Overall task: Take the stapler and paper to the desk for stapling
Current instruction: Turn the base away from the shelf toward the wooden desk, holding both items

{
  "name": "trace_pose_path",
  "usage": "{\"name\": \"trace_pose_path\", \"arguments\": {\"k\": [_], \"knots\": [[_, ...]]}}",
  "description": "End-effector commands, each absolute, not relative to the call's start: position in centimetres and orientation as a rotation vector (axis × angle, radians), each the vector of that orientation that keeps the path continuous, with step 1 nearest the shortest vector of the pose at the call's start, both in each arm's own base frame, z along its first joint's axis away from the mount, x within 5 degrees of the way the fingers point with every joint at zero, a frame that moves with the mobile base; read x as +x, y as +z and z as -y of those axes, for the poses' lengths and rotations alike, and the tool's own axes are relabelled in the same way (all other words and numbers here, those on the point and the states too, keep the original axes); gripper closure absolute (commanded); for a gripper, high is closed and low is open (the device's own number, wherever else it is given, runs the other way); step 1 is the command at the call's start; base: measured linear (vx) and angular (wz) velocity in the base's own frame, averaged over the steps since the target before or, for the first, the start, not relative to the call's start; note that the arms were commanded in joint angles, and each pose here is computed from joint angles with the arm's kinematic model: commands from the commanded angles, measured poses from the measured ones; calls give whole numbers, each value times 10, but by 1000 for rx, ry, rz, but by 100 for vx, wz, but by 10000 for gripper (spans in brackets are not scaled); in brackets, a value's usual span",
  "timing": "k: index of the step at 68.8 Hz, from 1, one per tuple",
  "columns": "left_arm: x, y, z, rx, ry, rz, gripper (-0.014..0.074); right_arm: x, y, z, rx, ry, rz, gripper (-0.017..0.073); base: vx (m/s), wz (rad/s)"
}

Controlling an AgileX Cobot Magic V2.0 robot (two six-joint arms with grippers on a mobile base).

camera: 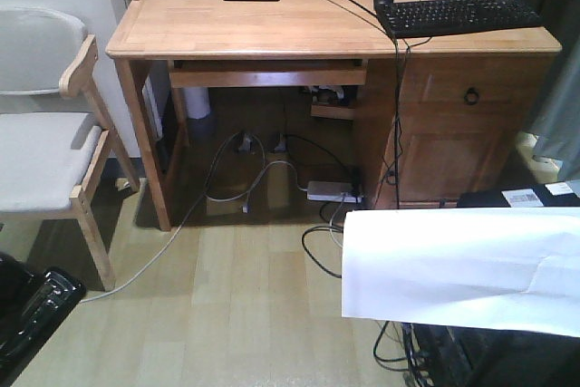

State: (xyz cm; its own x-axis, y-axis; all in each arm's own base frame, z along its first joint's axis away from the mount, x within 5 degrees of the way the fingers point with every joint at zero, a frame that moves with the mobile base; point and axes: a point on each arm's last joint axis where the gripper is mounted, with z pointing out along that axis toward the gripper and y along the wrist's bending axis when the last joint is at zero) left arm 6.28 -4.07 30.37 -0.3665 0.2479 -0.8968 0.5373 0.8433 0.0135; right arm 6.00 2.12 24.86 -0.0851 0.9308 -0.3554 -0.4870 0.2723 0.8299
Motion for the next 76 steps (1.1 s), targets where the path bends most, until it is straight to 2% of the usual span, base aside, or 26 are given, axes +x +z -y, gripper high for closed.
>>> {"name": "trace_pose_path", "arguments": {"k": [1,76], "knots": [[65,322,41,521,-368,-1837,601,57,262,-23,464,1303,-1040,561,26,-1],[65,322,41,521,-368,-1837,601,57,262,-23,465,1302,-1042,561,27,-1]]}}
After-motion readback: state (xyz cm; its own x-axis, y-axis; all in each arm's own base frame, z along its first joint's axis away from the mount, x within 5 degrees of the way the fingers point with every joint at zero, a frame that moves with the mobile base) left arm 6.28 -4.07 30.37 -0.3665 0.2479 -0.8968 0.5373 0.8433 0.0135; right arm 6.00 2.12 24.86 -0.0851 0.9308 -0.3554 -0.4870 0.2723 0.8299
